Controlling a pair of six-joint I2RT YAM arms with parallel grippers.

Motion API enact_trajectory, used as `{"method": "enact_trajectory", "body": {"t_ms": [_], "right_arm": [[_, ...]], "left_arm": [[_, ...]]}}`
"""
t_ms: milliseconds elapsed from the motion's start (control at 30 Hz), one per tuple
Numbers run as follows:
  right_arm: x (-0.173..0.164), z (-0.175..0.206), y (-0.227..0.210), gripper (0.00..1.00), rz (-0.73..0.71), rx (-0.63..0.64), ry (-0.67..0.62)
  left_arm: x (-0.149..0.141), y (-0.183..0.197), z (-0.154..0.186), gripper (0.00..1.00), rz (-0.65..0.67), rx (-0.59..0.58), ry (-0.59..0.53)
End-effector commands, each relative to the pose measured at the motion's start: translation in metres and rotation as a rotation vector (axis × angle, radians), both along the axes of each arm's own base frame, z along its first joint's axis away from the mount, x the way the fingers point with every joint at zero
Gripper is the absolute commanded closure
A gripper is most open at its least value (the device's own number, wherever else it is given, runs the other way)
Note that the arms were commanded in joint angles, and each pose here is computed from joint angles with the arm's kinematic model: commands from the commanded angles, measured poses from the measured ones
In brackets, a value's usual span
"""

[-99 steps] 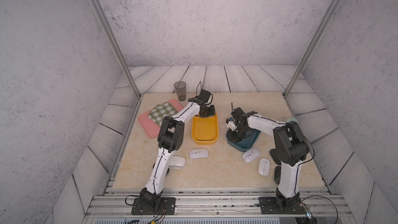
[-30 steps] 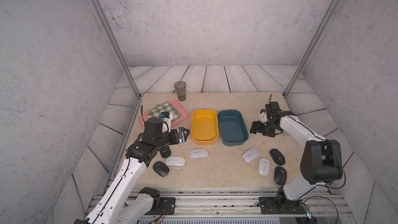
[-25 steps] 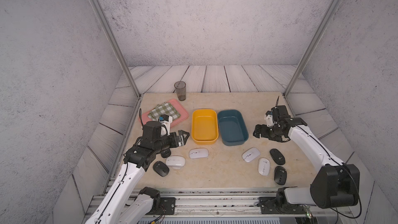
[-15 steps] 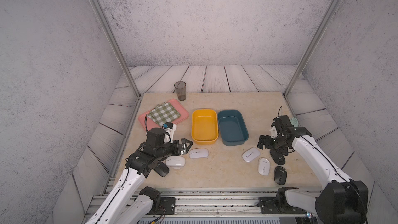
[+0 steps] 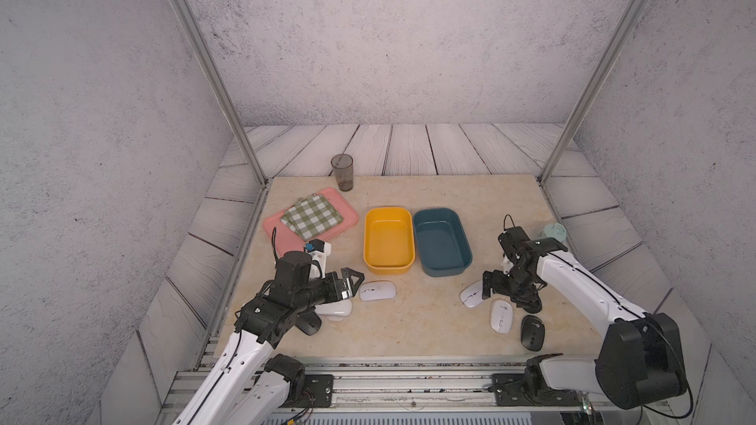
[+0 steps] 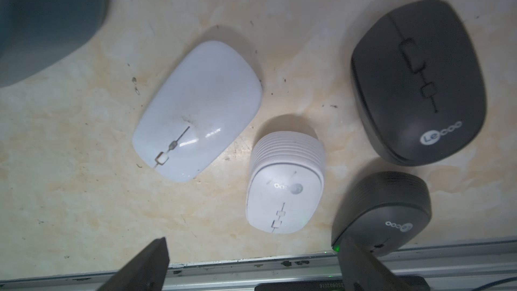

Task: Place the mice by color into the storage box
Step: Pick up the mouse from the center of the board.

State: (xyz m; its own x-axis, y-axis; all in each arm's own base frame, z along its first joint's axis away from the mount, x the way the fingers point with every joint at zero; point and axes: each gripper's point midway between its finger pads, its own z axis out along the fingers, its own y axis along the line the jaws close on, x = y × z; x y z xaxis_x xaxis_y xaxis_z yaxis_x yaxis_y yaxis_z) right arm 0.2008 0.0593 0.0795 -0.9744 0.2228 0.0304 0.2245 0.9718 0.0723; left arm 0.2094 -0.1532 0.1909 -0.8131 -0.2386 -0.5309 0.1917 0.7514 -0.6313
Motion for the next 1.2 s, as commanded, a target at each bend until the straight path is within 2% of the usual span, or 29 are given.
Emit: {"method": "enact_trajectory", "body": {"t_ms": [0, 267, 600, 733, 900, 1000, 1067, 1167], "right_arm": [[-0.013, -0.017, -0.003, 0.01, -0.061, -0.024, 0.075], [-0.020, -0.036, -0.013, 0.02, -0.137, -0.067, 0.044], [-0.017, -0.053, -0.019, 0.19, -0.152, -0.111, 0.040], [-0.016, -0.064, -0.020, 0.22, -0.153, -0.117, 0.047], [-0.014, -0.068, -0.020, 0.30, -0.149, -0.121, 0.047], [-0.011, -0.055, -0.022, 0.38, -0.142, -0.127, 0.010], [-0.012, -0.046, -0.025, 0.48, -0.129, -0.134, -0.009], [-0.013, -0.030, -0.017, 0.53, -0.119, -0.093, -0.051]], "left_arm": [[0.001, -0.003, -0.004, 0.06, 0.008, -0.023, 0.003], [0.001, -0.006, -0.013, 0.06, -0.011, -0.024, 0.020], [0.002, -0.007, -0.018, 0.07, -0.013, -0.022, 0.026], [0.003, -0.006, -0.022, 0.07, -0.014, -0.010, 0.032], [-0.001, -0.004, -0.021, 0.07, -0.019, 0.005, 0.034], [-0.001, -0.002, -0.018, 0.07, -0.011, 0.011, 0.023], [-0.001, -0.002, -0.018, 0.07, -0.011, 0.011, 0.024], [-0.001, -0.005, -0.014, 0.07, -0.019, -0.007, 0.026]]}}
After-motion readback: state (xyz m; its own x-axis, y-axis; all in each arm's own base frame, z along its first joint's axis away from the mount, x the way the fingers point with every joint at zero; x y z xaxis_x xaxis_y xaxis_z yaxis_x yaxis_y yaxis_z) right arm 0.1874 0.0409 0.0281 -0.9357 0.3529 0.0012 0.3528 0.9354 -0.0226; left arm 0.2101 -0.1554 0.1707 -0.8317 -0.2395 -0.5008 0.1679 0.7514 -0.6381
